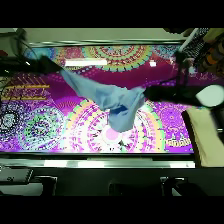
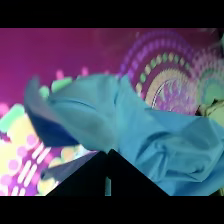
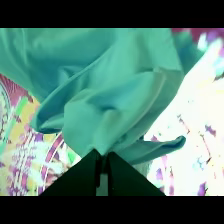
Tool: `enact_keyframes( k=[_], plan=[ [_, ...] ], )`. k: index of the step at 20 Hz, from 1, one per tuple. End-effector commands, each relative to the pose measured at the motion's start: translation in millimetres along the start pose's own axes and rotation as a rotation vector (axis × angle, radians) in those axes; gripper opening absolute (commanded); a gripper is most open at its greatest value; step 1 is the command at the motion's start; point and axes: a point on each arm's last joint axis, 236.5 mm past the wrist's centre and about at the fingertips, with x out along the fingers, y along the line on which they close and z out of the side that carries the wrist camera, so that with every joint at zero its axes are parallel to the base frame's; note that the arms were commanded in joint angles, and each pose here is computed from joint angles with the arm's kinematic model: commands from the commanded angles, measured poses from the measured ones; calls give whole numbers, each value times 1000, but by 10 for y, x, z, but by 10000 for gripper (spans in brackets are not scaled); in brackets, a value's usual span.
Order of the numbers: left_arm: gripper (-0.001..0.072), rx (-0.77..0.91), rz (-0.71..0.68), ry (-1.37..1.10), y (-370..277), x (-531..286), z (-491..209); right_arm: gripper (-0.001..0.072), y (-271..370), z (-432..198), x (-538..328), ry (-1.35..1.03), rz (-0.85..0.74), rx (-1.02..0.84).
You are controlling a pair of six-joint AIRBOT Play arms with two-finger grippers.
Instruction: Fold the clothes and pants, and hang the long-sleeved shirts on hangers.
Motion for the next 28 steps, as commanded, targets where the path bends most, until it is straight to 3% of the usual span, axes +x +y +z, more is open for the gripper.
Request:
enact_keyframes(
  k=[1, 6, 10, 13, 17, 22, 28],
  plan=[
    [14, 165, 64, -303, -989, -1185, 564, 42, 256, 795, -1072, -259, -115, -190],
    [14, 232, 275, -602, -1680, -2520, 393, 43, 710, 954, -2452, -546, -143, -293],
    [14, 172, 482, -816, -1717, -3388, 176, 43, 702, 846, -3231, -736, -194, -200],
    [14, 156, 540, -819, -1572, -3433, 146, 43, 675, 825, -3196, -726, -164, -97],
    [13, 75, 586, -658, -830, -2777, 357, 43, 161, 581, -2112, -346, -259, 67],
    [14, 25, 555, -499, 441, -1254, 940, 43, -690, 53, -355, 124, -391, 213],
    [14, -51, 527, -288, 1689, 873, 525, 43, -1417, -111, 1419, 126, -401, 500]
  ],
)
